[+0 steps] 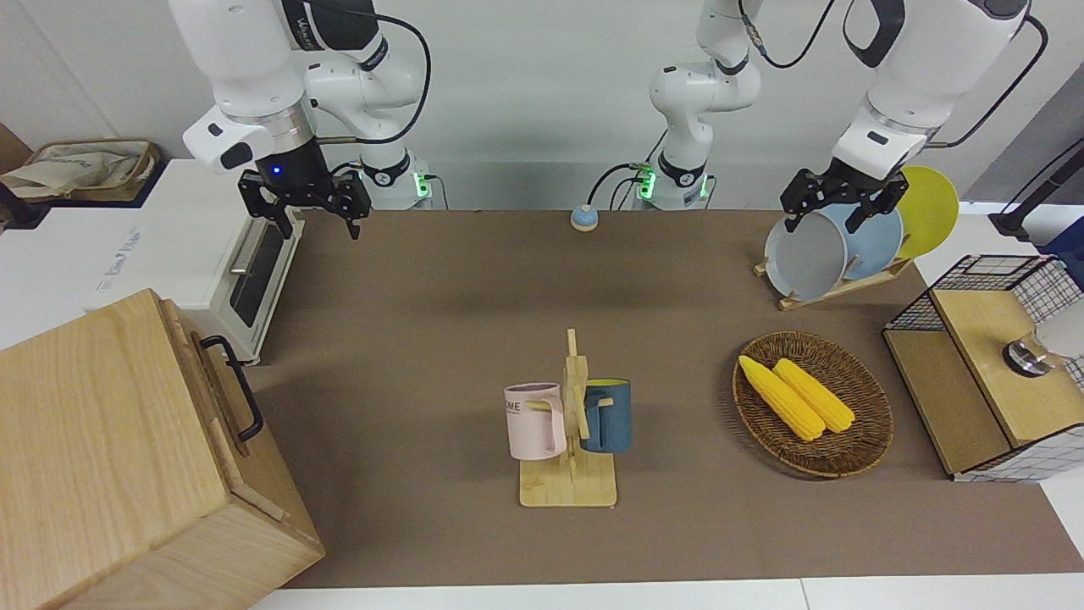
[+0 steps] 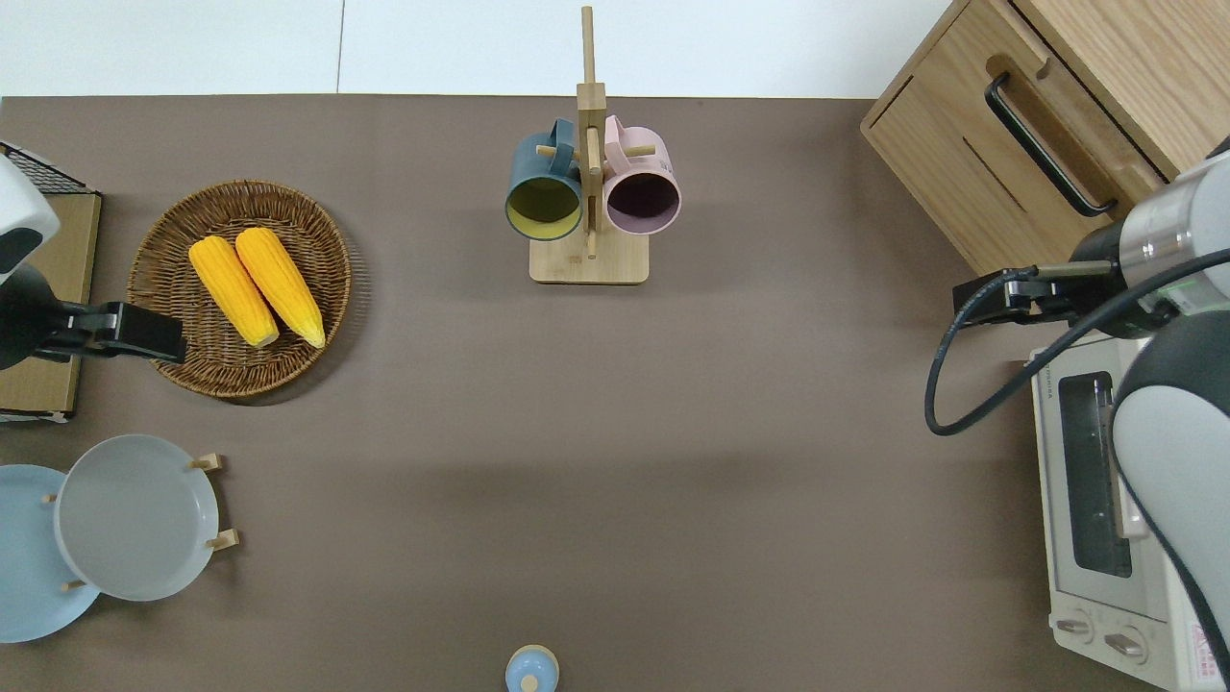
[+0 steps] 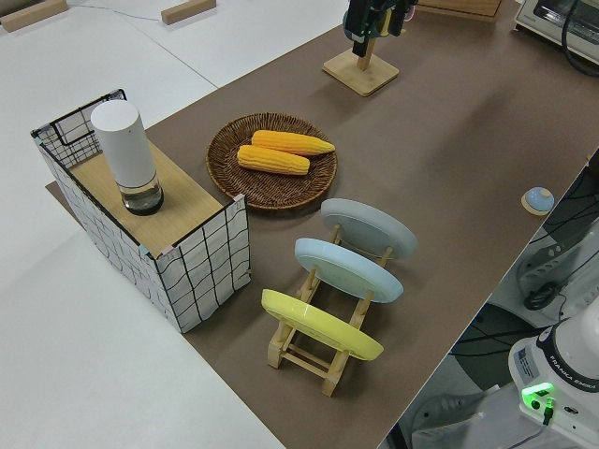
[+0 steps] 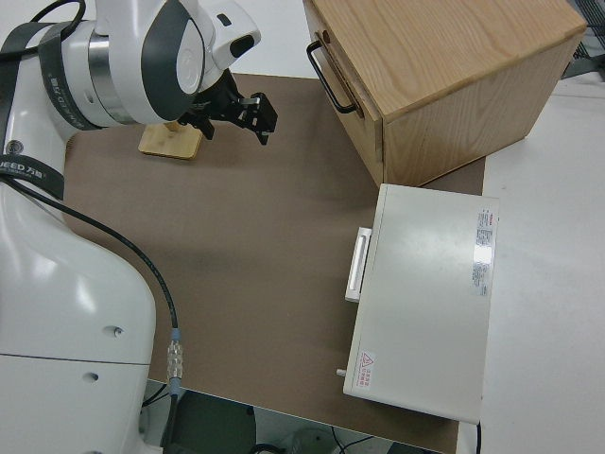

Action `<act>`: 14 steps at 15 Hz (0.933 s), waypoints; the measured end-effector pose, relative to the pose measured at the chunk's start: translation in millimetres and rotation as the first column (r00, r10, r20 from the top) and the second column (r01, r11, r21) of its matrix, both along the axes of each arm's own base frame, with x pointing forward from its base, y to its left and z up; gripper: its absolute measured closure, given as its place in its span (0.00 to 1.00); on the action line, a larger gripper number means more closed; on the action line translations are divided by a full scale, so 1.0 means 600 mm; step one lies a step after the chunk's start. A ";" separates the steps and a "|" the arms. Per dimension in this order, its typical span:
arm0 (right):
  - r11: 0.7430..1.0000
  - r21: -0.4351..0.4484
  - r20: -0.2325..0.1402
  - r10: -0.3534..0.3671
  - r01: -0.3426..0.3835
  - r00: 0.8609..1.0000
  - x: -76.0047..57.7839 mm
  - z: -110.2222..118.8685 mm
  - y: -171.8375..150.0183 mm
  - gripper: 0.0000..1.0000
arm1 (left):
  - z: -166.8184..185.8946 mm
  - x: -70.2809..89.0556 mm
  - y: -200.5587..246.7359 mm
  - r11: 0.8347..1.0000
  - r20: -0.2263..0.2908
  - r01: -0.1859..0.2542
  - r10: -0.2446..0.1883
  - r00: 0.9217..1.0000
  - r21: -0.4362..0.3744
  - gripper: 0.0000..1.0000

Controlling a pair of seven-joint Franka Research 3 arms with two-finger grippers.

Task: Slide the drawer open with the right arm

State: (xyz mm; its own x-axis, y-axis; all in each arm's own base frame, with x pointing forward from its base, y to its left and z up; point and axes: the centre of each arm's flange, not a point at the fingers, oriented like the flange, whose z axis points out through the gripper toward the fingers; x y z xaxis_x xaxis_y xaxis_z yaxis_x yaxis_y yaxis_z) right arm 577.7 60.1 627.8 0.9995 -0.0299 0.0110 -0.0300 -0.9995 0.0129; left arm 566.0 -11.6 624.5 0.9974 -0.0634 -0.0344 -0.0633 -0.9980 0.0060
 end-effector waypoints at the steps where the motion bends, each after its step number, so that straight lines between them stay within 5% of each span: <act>1: 1.000 0.000 0.001 0.000 0.000 1.000 0.000 0.000 0.000 0.00 | 0.000 0.000 0.000 1.000 0.000 0.000 0.000 1.000 0.000 0.00; 14: 1.000 0.002 0.005 0.007 -0.007 1.000 -0.001 0.004 0.007 0.00 | 0.000 0.000 0.000 1.000 0.000 0.000 0.000 1.000 0.000 0.00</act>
